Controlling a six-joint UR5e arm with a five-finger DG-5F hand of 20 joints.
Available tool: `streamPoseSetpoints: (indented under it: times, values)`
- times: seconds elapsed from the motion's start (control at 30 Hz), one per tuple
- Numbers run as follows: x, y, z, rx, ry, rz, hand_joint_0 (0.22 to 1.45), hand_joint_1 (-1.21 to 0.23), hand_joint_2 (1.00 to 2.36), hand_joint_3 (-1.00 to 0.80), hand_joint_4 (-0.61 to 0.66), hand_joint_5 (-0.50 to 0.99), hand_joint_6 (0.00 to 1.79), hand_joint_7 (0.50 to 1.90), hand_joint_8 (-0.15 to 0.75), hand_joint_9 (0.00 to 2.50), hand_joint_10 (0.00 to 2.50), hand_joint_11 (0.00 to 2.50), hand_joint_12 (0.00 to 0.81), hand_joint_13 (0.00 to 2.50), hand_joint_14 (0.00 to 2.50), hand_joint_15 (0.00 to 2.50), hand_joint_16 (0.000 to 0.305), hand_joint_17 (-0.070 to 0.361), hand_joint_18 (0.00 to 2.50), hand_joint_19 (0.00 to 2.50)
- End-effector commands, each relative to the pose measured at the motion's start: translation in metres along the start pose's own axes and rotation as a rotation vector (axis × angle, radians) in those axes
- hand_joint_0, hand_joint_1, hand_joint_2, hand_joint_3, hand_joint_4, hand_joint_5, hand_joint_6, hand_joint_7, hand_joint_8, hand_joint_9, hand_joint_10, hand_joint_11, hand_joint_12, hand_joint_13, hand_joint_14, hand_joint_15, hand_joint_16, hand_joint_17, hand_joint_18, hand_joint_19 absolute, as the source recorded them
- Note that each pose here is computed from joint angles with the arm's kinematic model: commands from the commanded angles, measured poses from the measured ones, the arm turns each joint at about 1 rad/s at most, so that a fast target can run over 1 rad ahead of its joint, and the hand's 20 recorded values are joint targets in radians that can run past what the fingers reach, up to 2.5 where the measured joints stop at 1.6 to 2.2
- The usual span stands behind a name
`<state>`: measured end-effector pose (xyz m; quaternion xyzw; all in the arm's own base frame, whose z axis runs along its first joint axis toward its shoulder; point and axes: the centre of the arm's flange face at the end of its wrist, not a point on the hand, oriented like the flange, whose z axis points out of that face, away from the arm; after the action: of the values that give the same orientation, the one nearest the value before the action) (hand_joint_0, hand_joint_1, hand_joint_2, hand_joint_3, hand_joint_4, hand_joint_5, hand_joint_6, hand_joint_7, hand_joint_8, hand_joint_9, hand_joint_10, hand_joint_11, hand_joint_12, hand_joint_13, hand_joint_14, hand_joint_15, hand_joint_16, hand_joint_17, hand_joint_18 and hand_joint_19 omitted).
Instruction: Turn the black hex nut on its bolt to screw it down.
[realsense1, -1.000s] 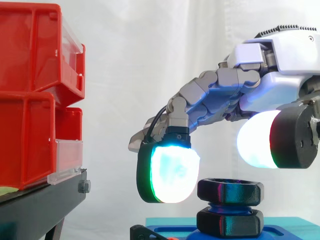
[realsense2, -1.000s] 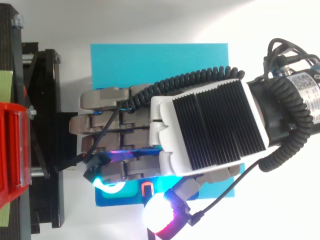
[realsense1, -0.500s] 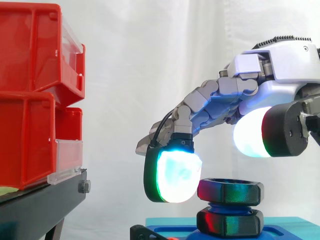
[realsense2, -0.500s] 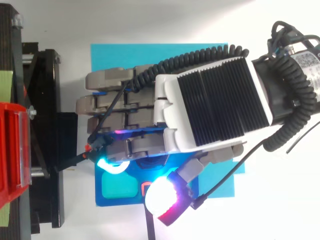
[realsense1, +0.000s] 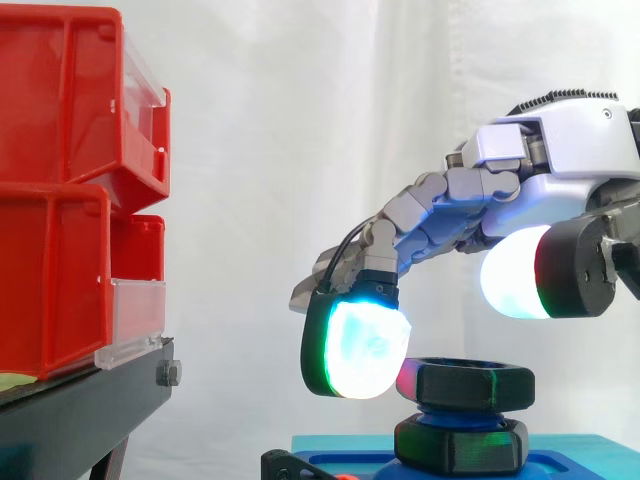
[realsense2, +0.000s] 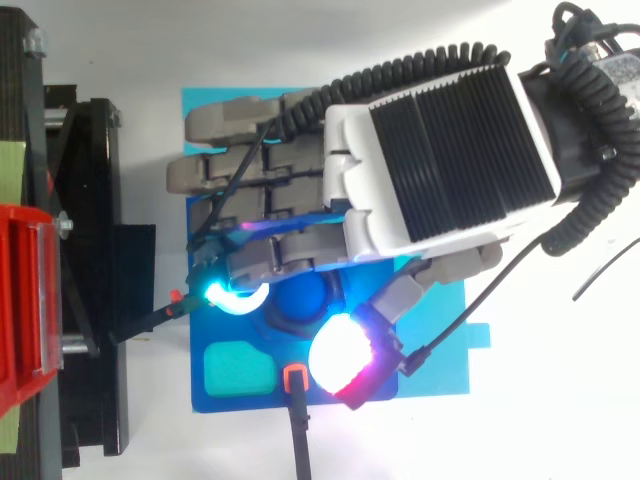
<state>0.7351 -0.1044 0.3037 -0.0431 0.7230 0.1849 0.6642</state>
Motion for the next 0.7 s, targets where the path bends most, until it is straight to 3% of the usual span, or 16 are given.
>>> streamPoseSetpoints:
  times: [0.0, 0.43, 0.67]
  values:
    - [-0.001, -0.011, -0.008, -0.004, 0.008, 0.001, 0.52, -0.33, 1.00, -0.50, 0.27, -0.23, 0.73, 0.69, 0.271, 0.48, 0.01, 0.31, 0.171, 0.38, 0.00, 0.00, 0.019, 0.042, 0.14, 0.08]
    - [-0.009, -0.048, -0.033, -0.012, 0.000, -0.008, 0.52, -0.33, 1.00, -0.50, 0.27, -0.22, 0.72, 0.69, 0.269, 0.48, 0.01, 0.30, 0.166, 0.37, 0.00, 0.00, 0.019, 0.042, 0.14, 0.10]
    - [-0.016, -0.043, -0.025, -0.025, -0.044, -0.020, 0.52, -0.34, 1.00, -0.50, 0.26, -0.22, 0.72, 0.69, 0.267, 0.48, 0.01, 0.31, 0.165, 0.37, 0.00, 0.00, 0.019, 0.042, 0.14, 0.10]
